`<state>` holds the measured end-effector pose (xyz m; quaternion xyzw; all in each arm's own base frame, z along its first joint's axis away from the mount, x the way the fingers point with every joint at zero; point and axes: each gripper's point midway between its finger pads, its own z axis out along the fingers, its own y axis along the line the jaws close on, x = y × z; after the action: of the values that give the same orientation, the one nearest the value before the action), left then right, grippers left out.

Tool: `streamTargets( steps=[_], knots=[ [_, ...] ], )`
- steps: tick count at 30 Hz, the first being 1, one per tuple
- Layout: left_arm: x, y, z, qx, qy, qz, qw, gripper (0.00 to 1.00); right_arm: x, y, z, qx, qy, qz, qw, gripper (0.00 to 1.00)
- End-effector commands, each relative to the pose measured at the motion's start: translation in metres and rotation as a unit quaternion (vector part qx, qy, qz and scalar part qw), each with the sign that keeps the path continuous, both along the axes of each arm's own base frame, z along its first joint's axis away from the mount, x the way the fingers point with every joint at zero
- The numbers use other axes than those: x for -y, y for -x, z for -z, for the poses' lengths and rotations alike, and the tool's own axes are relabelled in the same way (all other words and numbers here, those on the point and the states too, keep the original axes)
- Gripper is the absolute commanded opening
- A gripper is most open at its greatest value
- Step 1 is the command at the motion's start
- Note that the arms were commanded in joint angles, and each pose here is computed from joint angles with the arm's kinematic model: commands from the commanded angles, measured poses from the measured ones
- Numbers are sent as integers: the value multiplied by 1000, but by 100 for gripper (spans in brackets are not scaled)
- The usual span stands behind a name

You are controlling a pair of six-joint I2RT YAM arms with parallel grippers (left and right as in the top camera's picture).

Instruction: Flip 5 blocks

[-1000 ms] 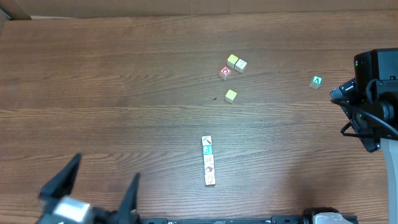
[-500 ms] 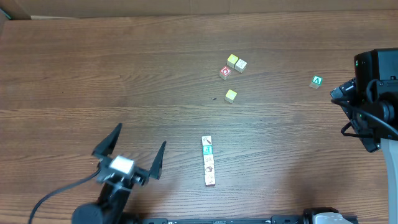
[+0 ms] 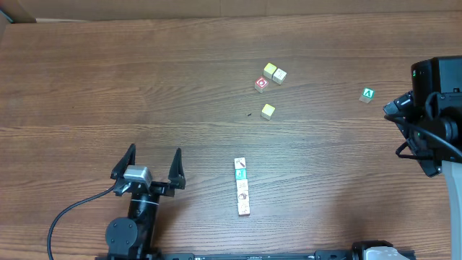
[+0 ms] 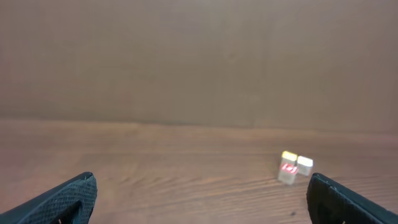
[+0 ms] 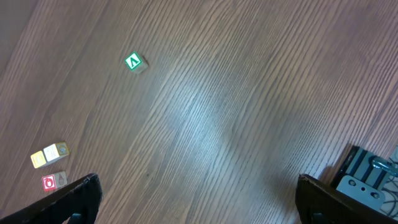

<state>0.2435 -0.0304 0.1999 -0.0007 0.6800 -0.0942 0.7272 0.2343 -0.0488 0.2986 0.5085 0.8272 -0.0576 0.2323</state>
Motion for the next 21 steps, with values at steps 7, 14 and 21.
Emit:
streamTargets(
  steps=[7, 14, 21],
  knots=[
    [-17, -2, 43, -73, -16, -47, 996, 100, 3, 0, -8, 15, 6, 5, 1000, 100],
    [-13, -2, 43, -71, -38, -37, 996, 100, 3, 0, -8, 15, 6, 5, 1000, 100],
    [-13, -2, 43, -70, -38, -37, 996, 100, 3, 0, -8, 15, 6, 5, 1000, 100]
  ],
)
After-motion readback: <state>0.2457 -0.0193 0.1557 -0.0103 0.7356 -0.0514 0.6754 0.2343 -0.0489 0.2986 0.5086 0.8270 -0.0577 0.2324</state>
